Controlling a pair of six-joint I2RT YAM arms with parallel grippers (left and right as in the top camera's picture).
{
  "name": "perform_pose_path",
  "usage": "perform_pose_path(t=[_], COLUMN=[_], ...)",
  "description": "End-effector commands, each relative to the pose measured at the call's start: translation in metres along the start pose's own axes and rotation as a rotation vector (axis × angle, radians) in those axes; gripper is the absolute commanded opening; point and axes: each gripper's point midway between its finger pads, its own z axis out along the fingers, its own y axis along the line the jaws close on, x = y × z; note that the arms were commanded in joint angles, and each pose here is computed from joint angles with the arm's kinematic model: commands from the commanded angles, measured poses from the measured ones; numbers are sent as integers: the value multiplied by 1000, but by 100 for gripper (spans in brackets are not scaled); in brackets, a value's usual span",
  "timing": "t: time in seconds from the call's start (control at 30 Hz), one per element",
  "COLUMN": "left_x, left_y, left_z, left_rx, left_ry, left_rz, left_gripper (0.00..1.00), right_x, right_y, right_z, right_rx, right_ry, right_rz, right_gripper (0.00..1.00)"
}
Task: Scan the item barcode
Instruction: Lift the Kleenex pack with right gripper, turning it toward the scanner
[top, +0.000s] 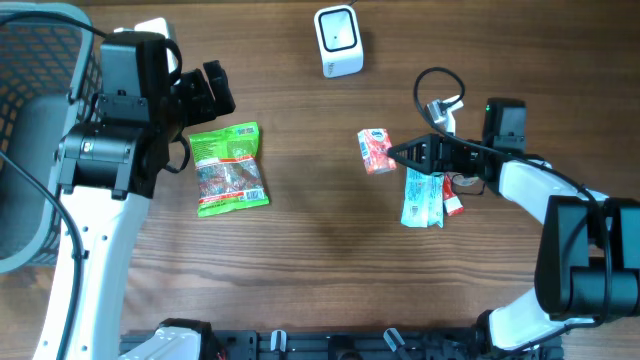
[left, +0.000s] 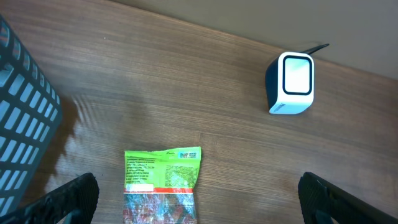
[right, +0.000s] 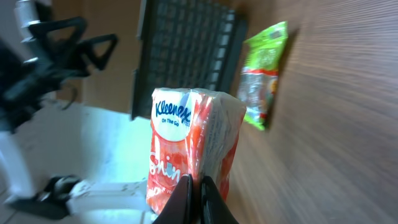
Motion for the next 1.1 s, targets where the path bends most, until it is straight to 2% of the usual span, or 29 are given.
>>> perform_pose_path(t=[0.0,0.07,0.23,0.43,1.07], left_x=[-3,-3,-3,-3,-3], left_y=[0,0,0,0,0], left_z=[-2,-2,-2,-2,-2], left_rx=[-5,-4,-4,-4,-5], left_ry=[-11,-10,-10,-10,-11], left_rz=[13,13,13,13,13], left_gripper=[100,100,100,100,100], right_x=[7,6,11,27,52], right_y=[32,47,120,191,267], right_z=[-4,-5,-12,-37,-27], right_rx=[-109,-109,-100,-51,-40], right_ry=[41,42,38,-41,5], right_rz=[-48,-72,-243,-439,-543], right_gripper=[4,4,4,4,4])
